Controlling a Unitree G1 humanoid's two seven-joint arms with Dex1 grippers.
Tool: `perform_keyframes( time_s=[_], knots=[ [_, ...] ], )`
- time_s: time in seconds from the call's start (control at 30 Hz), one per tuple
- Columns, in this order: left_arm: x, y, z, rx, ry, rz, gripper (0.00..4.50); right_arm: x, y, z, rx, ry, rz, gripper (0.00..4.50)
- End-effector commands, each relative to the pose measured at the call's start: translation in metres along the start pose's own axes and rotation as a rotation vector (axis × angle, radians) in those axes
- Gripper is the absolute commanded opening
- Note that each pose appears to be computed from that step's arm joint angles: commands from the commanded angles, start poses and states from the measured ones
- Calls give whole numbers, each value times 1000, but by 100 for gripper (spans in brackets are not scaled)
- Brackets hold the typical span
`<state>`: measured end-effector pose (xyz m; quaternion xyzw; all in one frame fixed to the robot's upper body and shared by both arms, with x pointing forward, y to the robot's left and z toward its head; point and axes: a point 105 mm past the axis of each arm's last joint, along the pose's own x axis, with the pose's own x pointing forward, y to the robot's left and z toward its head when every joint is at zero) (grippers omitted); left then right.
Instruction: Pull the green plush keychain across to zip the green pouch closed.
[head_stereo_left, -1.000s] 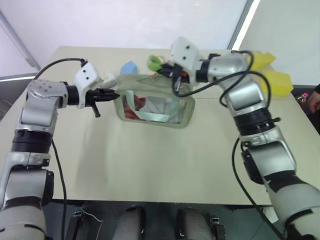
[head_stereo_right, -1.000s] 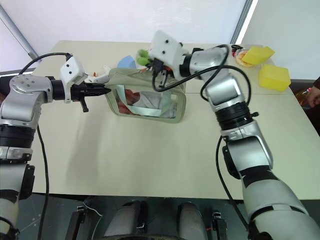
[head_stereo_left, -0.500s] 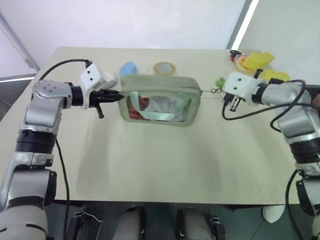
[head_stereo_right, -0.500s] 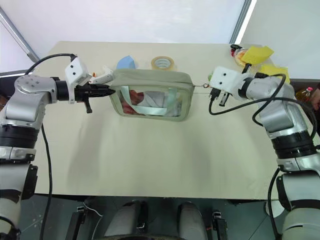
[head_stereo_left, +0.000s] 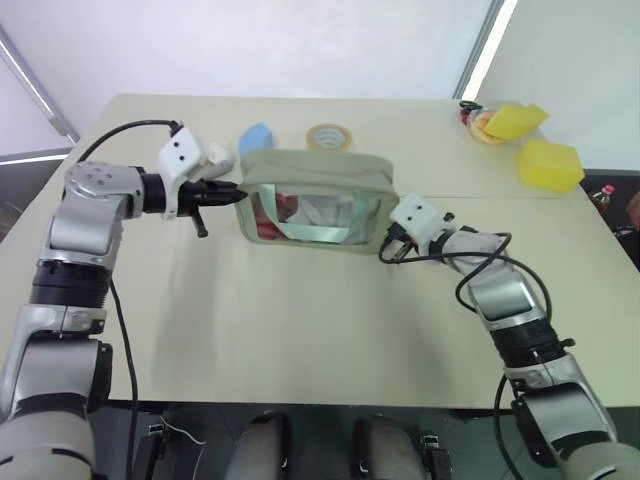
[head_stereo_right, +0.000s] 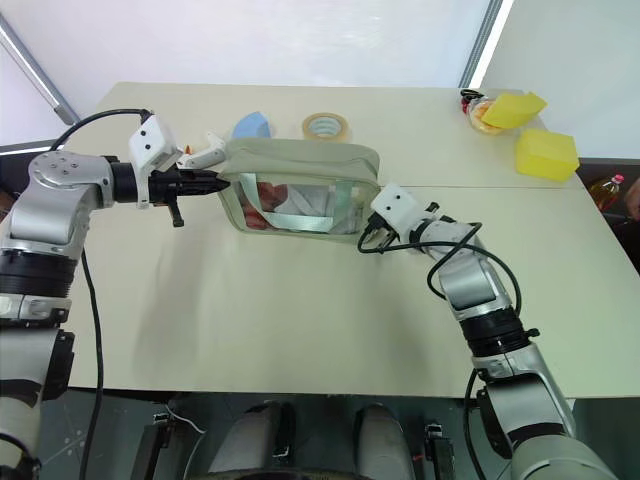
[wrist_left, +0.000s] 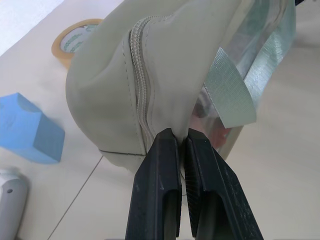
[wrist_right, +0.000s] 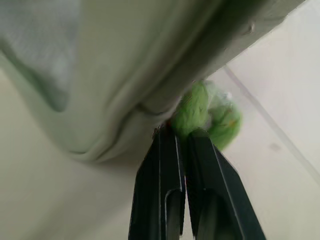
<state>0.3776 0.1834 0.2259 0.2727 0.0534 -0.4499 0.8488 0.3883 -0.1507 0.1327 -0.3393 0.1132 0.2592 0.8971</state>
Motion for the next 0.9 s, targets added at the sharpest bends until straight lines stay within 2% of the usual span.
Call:
perform_keyframes(
  time_s=[0.03,0.13,0.2,0.23,0.33,0.43,0.53,0.57,0.73,0.9],
  knots=[
    [-7,3,0,4,10,27,0,-1,9,-12,-77,44,56,1],
    [-7,3,0,6,8,29,0,-2,0,-8,-80,26,33,1],
    [-7,4,2,5,5,36,0,-6,-14,5,-43,-27,-9,1],
    [-8,5,2,4,2,40,0,-8,-19,12,-18,-51,-17,33],
    [-11,9,8,-8,-19,47,107,-23,-38,36,31,-128,-1,142],
    [-20,13,17,-38,-50,44,262,-52,-60,73,91,-235,44,307],
    [-31,20,25,-74,-86,57,424,-82,-65,99,101,-293,142,450],
    [-35,22,28,-89,-99,63,446,-89,-65,105,100,-306,161,450],
    [-52,22,34,-158,-115,46,446,-116,-56,130,155,-372,262,450],
    [-54,19,36,-170,-154,55,446,-117,-49,130,180,-372,265,450]
  ],
)
